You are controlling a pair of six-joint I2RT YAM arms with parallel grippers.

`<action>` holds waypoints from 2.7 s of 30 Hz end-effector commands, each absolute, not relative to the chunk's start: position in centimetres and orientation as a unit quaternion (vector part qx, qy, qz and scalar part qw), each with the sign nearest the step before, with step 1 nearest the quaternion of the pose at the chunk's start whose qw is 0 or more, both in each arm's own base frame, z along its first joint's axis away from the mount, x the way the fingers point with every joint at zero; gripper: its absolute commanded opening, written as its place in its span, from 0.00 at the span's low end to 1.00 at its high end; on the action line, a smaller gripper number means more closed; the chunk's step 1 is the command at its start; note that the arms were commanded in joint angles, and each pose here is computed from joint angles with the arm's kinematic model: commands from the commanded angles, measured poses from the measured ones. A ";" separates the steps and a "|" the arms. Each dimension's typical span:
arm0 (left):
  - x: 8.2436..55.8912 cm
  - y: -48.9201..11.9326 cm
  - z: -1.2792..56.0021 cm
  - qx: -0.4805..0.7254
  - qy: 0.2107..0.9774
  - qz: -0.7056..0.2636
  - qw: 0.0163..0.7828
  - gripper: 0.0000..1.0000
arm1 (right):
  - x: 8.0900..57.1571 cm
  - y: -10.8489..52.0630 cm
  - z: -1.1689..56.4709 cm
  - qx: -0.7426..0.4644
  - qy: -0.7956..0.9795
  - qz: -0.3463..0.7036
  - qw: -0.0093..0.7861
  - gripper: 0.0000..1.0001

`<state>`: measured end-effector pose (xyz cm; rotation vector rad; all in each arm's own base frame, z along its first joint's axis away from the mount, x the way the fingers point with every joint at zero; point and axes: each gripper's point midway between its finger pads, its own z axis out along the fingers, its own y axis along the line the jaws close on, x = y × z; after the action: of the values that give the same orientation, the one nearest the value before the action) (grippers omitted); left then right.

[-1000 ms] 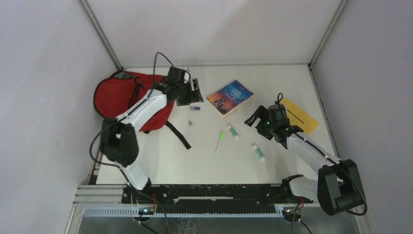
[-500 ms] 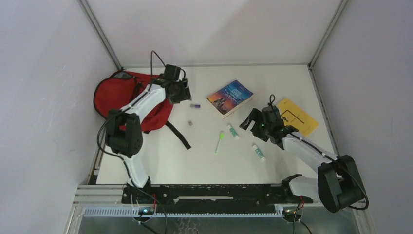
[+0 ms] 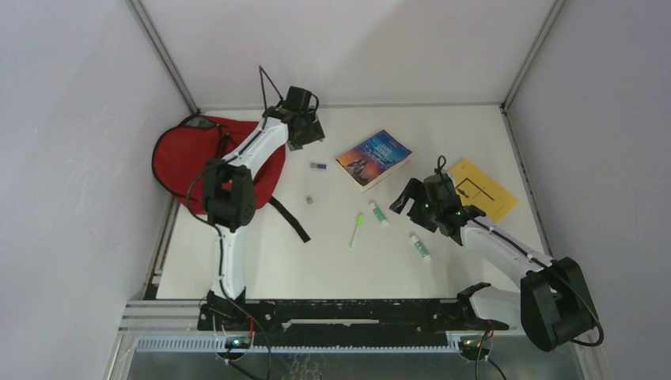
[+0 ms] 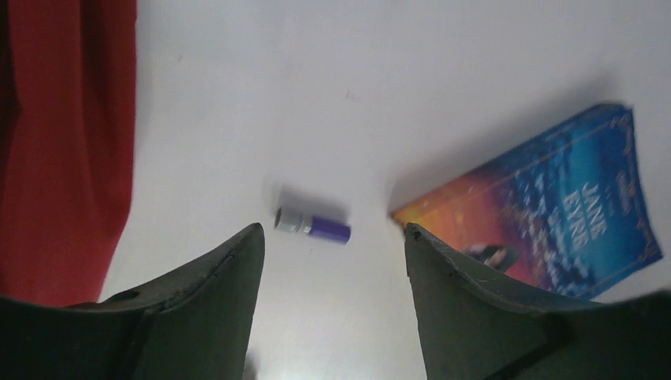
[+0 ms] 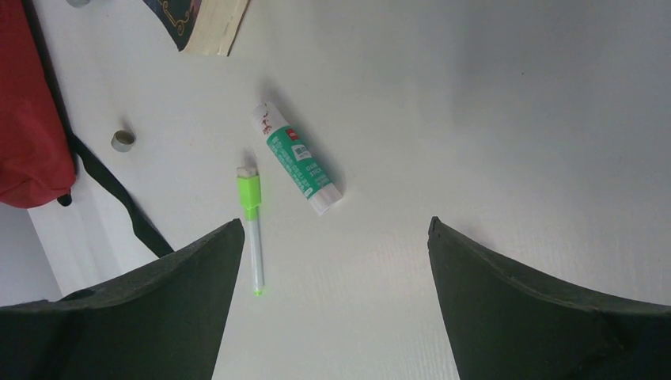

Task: Pack the student bag
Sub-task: Move the stationery to the center of the board.

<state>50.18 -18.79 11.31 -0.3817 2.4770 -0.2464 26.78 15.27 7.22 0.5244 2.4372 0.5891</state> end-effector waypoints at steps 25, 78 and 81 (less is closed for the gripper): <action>58.3 -23.9 6.4 -0.149 0.922 -0.200 0.297 0.54 | 27.2 15.6 12.1 0.178 0.892 0.246 0.335 0.95; 40.4 -23.8 9.1 0.058 0.954 -0.113 0.271 0.48 | 25.9 18.2 11.5 0.149 0.902 0.254 0.316 0.95; 39.9 -22.5 11.6 0.030 0.948 -0.116 0.295 0.51 | 25.9 18.2 11.3 0.148 0.903 0.252 0.314 0.95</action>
<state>39.66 -23.34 4.89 0.1572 2.6718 -0.2423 24.59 17.25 9.30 0.3989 2.4444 0.6228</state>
